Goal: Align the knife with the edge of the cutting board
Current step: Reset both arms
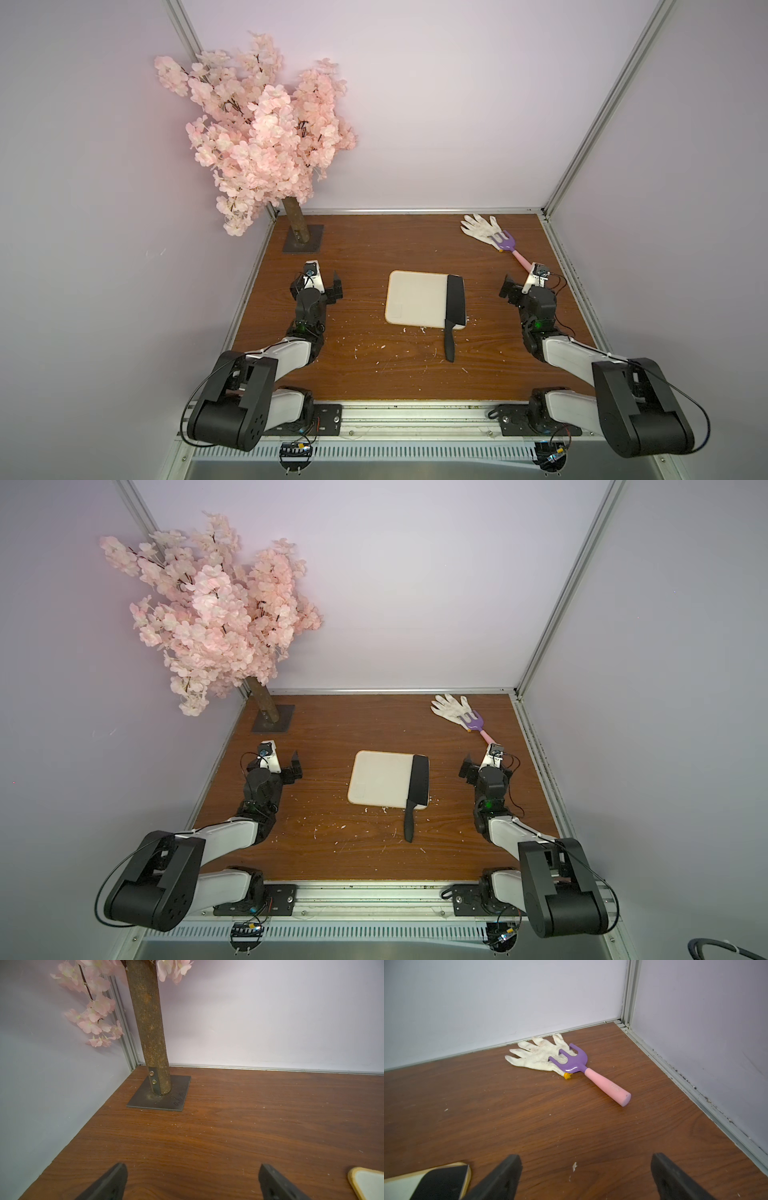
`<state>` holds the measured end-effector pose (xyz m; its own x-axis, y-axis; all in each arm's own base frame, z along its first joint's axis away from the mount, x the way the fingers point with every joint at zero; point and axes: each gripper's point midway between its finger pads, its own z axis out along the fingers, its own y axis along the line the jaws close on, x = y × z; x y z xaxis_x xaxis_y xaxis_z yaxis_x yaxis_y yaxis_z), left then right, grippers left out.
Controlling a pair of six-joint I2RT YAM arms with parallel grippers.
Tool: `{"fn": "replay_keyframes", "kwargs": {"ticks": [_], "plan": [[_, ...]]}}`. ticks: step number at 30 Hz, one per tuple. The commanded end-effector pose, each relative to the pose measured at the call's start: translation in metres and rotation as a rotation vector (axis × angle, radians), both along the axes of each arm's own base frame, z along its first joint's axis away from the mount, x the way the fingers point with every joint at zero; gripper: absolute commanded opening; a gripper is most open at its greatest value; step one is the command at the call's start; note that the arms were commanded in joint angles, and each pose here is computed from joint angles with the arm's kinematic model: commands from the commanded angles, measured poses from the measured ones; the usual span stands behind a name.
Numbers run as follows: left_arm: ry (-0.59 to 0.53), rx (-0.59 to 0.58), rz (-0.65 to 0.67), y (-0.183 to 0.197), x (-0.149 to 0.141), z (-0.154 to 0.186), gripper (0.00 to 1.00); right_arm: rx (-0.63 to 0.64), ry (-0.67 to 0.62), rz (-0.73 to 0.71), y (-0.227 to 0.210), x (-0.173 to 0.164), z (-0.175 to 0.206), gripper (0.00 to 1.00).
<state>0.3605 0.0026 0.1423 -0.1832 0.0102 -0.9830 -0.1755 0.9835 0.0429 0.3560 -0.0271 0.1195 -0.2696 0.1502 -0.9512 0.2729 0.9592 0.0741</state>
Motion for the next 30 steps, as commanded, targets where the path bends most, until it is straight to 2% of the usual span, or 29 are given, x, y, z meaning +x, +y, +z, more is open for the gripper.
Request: {"fn": "replay_keyframes", "kwargs": {"ticks": [1, 8, 17, 19, 24, 30], "plan": [[-0.067, 0.003, -0.009, 0.004, -0.001, 0.008, 0.99, -0.052, -0.092, 0.042, 0.004, 0.011, 0.018, 0.99], [-0.091, 0.032, -0.037, 0.002, -0.002, -0.006, 0.99, -0.124, -0.141, 0.080, 0.008, 0.007, 0.022, 1.00], [-0.074, 0.008, -0.040, 0.006, 0.003, -0.017, 0.99, -0.149, -0.317, 0.061, 0.005, -0.023, 0.026, 0.99], [-0.060, 0.004, -0.078, 0.002, 0.006, -0.019, 0.99, -0.149, -0.299, 0.074, 0.007, -0.019, 0.024, 1.00], [-0.031, -0.040, -0.113, 0.006, 0.014, -0.024, 0.99, -0.158, -0.145, 0.183, 0.024, 0.018, 0.004, 1.00], [-0.033, -0.039, -0.110, 0.006, 0.014, -0.023, 0.99, -0.156, -0.158, 0.175, 0.022, 0.016, 0.005, 1.00]]}}
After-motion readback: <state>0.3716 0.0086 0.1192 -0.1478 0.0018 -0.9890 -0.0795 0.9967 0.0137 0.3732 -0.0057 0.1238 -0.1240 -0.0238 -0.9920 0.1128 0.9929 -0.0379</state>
